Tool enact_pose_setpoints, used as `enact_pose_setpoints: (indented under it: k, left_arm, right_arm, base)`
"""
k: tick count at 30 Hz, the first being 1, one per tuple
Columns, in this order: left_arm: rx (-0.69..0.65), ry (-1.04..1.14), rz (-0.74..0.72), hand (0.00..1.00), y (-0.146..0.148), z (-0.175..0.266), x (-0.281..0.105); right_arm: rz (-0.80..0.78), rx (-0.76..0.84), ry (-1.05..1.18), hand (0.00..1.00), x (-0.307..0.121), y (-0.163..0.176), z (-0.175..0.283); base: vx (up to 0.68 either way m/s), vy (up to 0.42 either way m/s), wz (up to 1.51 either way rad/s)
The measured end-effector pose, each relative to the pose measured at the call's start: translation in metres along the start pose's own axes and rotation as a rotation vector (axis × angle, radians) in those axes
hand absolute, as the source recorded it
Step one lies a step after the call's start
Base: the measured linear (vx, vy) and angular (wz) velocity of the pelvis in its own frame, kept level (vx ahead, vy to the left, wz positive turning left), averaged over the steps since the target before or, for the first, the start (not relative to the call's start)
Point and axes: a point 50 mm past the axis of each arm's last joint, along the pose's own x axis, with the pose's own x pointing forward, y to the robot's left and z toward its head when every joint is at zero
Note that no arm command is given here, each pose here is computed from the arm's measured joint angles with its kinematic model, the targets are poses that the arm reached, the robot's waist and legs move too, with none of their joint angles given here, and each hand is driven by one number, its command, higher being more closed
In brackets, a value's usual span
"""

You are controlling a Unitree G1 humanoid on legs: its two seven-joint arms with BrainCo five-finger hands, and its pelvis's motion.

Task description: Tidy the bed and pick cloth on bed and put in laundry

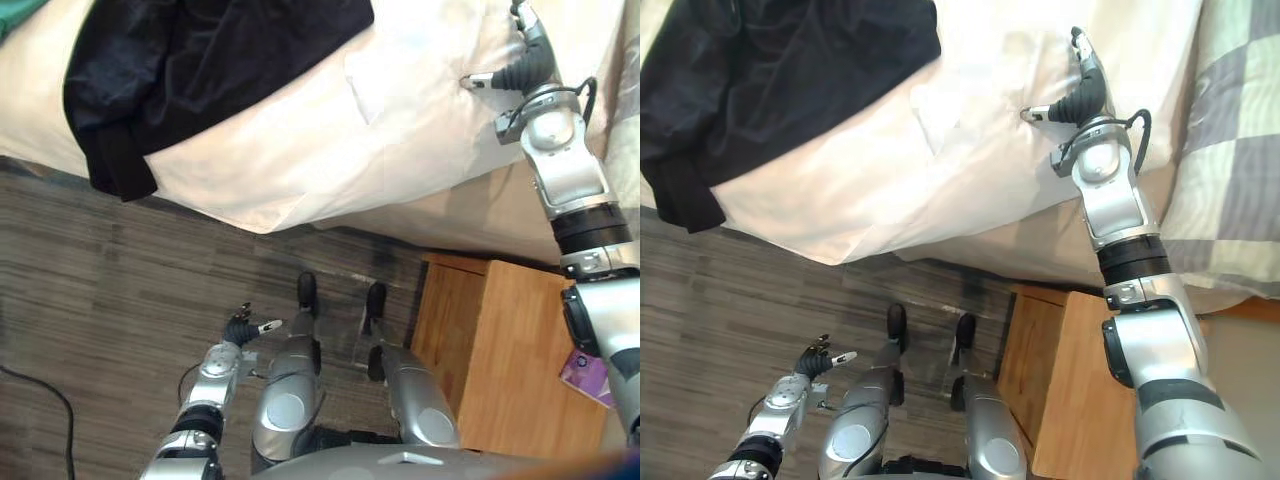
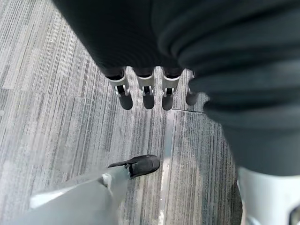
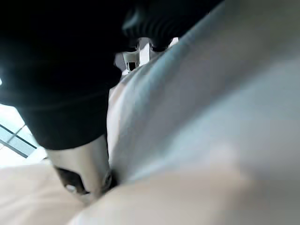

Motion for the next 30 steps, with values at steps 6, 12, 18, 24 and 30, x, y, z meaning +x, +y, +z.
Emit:
enact_pose_setpoints:
  k: [6,12,18,24,30]
  left_arm:
    - [-0.029,-0.033,-0.021,0.0,-0.004,0.006,0.001]
    - [-0.025,-0.033,-0.023,0.0,-0.006,0.005,0.001]
    - [0.014,0.068,-0.027,0.0,-0.009,-0.019,-0.008]
    - [0.06,0.253,-0.037,0.0,-0.016,-0.072,-0.029]
    - [0.059,0.291,-0.084,0.0,-0.031,-0.091,-0.041]
  right_arm:
    - [0.063,0.02,0.031,1.0,0.005,-0.001,0.001]
    - [0.08,0.101,0.061,1.0,-0.001,0.006,-0.014]
    - [0.018,0.332,0.037,1.0,-0.057,0.027,-0.04]
    - [0.052,0.474,0.205,0.0,-0.133,0.072,-0.085]
    - [0.096,0.575,0.356,0.0,-0.198,0.103,-0.115]
  base:
    - [0.06,0.003,0.0]
    - [0.05,0.001,0.0]
    - [0.02,0.022,-0.18]
    - [0.03,0.004,-0.31]
    - [0.05,-0.01,-0.08]
